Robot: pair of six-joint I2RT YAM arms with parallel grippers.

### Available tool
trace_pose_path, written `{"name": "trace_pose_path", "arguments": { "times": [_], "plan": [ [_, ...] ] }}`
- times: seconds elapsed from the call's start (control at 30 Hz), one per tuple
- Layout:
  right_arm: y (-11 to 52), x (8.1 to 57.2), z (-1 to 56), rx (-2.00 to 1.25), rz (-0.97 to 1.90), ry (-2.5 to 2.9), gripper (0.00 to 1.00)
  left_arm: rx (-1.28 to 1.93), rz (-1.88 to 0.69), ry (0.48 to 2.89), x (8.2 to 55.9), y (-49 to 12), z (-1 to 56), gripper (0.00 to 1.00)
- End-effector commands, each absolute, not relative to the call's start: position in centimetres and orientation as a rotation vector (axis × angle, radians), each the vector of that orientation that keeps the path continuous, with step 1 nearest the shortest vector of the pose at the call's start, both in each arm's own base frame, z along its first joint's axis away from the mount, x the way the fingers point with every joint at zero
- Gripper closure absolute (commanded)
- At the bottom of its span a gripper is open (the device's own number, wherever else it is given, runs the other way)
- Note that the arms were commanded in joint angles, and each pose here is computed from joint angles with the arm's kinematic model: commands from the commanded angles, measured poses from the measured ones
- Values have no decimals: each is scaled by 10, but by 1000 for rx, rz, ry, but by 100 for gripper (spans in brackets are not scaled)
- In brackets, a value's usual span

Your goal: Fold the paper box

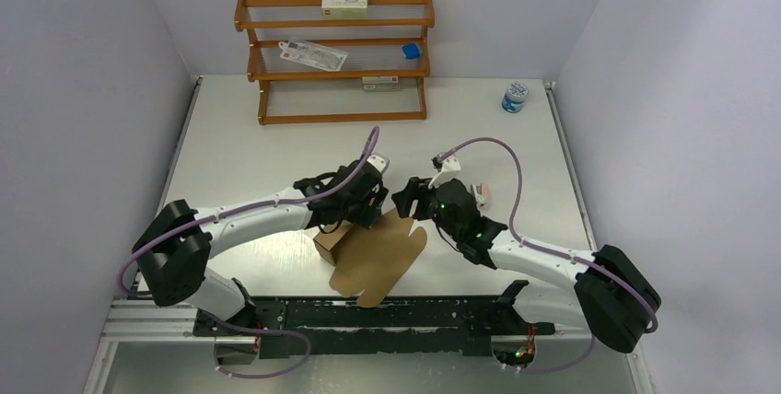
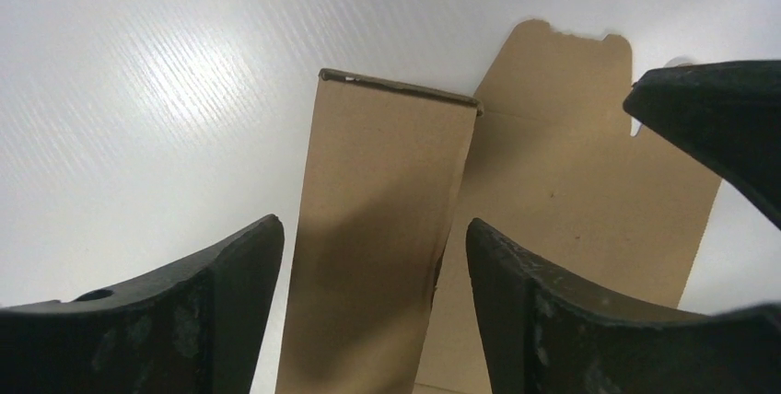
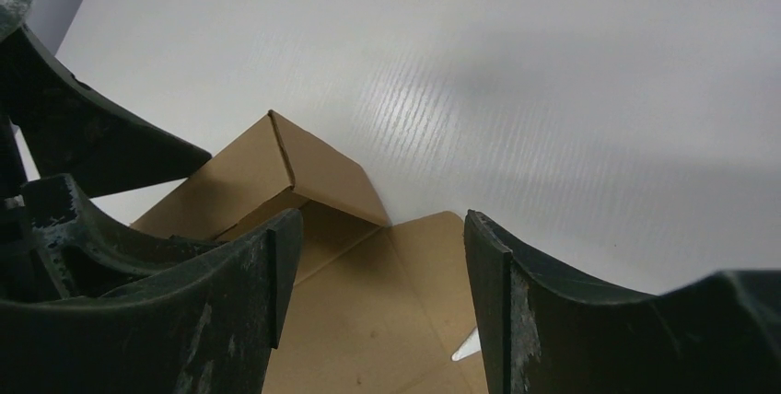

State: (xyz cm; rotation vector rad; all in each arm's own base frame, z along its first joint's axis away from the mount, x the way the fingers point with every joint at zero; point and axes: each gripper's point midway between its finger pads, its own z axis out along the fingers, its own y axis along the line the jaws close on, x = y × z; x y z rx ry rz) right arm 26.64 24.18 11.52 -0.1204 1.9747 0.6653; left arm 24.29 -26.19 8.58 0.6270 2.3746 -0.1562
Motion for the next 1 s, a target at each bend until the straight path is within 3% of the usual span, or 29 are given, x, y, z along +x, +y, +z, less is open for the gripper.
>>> {"name": "trace_pose_path", "arguments": {
  "times": [0.0,0.37,0.7,0.97],
  "plan": [
    [235,267,119,-114,653,1958,32,610,-199,2303,253,-273,103,25],
    [233,267,122,-114,648,1951,32,581,-266,2315,260,-272,103,45],
    [231,268,136,-138,628,1972,31,397,-483,2317,281,-257,107,46],
    [212,270,183,-152,528,1959,28,182,-750,2317,295,-239,90,43]
  ]
}}
